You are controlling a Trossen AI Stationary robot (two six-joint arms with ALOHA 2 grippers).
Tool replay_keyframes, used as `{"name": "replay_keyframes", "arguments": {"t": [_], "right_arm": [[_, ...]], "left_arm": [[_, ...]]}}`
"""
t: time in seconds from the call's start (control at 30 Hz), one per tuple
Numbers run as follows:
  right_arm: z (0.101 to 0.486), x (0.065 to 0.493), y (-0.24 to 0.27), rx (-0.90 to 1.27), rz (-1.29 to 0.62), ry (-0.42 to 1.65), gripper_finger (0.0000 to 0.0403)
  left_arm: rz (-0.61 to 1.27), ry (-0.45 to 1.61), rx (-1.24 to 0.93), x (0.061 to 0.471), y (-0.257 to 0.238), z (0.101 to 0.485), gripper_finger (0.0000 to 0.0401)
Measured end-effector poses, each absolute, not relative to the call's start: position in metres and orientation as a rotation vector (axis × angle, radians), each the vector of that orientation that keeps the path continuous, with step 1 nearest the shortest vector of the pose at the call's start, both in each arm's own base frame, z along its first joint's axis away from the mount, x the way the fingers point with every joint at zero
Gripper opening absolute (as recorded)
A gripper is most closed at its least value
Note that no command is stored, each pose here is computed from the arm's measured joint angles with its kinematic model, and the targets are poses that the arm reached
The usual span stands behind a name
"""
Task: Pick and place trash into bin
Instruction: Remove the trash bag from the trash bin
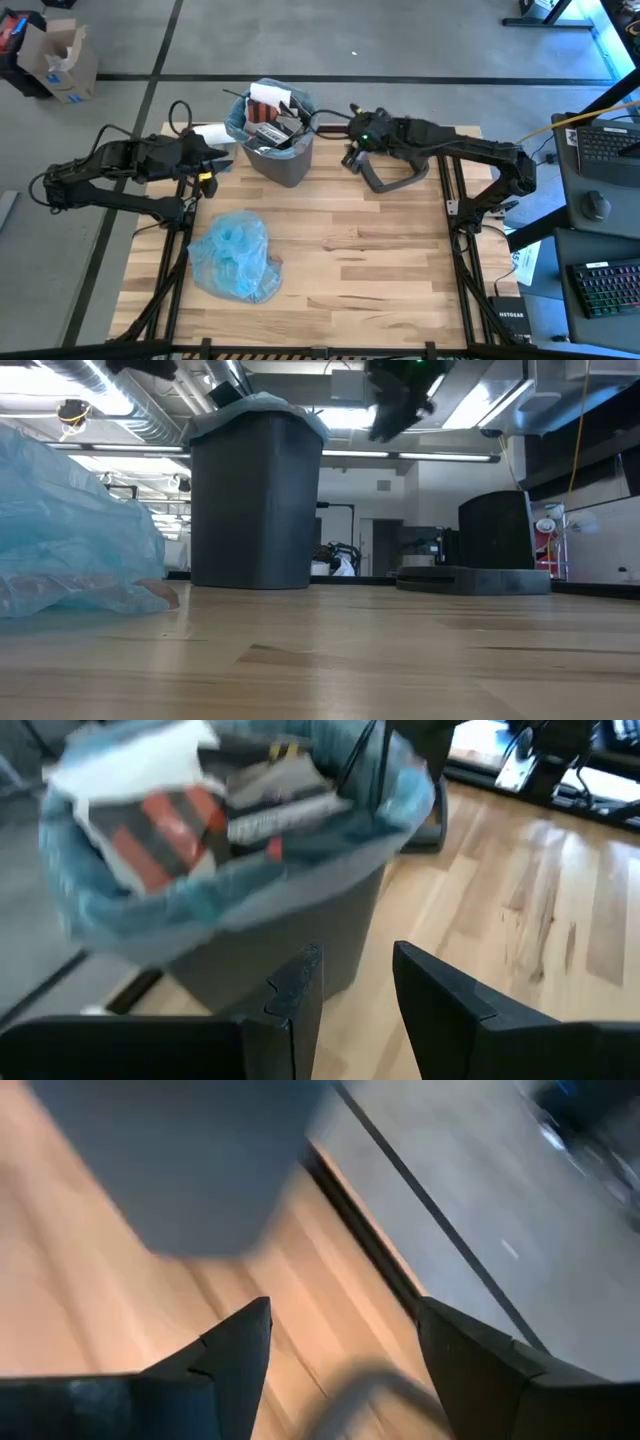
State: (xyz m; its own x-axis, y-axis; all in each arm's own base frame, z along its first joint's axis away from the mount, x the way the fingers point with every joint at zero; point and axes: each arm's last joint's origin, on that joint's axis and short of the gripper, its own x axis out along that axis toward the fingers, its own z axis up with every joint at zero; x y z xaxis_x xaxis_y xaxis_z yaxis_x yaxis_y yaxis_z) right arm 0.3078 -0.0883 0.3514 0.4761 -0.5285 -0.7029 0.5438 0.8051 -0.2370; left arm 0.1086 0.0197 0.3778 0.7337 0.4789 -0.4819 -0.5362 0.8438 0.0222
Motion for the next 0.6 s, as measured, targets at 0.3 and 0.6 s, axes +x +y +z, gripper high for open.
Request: {"name": "replay_keyframes", "arguments": {"t": [0.3,0.6], "right_arm": [[0.323,0.352,-0.093,-0.085,-0.405,0.548,0.0241],[0.348,0.361,-0.094,-0.182,-0.398,0.29,0.0241]], "left_arm": [[0.575,0.533,-0.135,0.108,0.02,0.374,0.0117],[0.669,0.437,-0.261,0.11,0.022,0.378,0.0117]]}}
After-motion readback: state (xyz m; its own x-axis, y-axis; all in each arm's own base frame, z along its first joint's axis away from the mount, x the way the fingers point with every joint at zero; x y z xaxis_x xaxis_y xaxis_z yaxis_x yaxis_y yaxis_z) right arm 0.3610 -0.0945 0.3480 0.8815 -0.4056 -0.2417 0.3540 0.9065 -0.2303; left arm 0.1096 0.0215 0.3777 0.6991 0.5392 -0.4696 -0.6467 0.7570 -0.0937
